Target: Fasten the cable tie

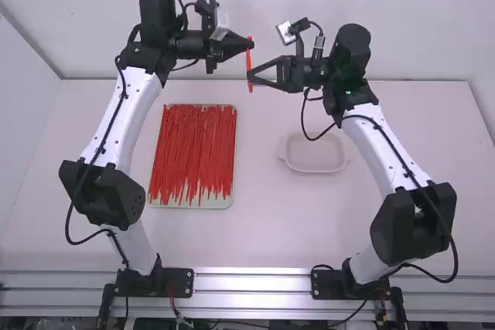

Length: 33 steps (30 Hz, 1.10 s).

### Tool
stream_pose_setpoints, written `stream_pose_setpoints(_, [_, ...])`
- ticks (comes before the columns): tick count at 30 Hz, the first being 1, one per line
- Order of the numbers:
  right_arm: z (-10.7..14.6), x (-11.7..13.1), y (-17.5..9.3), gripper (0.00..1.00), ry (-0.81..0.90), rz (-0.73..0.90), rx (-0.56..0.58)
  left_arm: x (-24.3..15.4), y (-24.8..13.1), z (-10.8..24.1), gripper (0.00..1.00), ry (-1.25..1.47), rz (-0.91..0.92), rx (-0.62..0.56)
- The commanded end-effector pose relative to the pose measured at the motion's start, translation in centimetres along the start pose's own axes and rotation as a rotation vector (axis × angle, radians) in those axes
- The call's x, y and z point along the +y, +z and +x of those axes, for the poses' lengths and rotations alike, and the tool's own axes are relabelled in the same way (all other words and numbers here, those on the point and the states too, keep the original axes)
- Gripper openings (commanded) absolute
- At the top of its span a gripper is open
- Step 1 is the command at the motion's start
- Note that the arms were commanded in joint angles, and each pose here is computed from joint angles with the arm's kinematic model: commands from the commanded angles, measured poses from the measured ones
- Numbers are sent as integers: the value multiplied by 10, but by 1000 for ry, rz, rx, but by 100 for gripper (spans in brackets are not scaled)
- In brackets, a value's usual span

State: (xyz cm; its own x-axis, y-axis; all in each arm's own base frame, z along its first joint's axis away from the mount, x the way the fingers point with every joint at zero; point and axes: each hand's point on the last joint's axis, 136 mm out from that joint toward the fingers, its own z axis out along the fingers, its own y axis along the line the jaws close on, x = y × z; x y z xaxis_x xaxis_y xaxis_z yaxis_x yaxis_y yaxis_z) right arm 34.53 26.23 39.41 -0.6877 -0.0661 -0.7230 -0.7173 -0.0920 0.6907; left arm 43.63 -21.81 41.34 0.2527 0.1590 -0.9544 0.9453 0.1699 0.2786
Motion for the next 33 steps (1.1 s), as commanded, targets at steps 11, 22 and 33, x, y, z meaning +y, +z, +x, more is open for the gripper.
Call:
stream_pose_setpoints(11, [-7,-1,-7,0,77,22,-22,-22,-16,-33,2,228,128,-134])
stream_pose_setpoints(22, [-9,-3,-5,0,97,31,-36,-26,-3,-36,2,238,133,-131])
stream_pose_setpoints(33, [-13,-5,-5,0,92,48,-58,-23,-1,-32,2,228,110,-110])
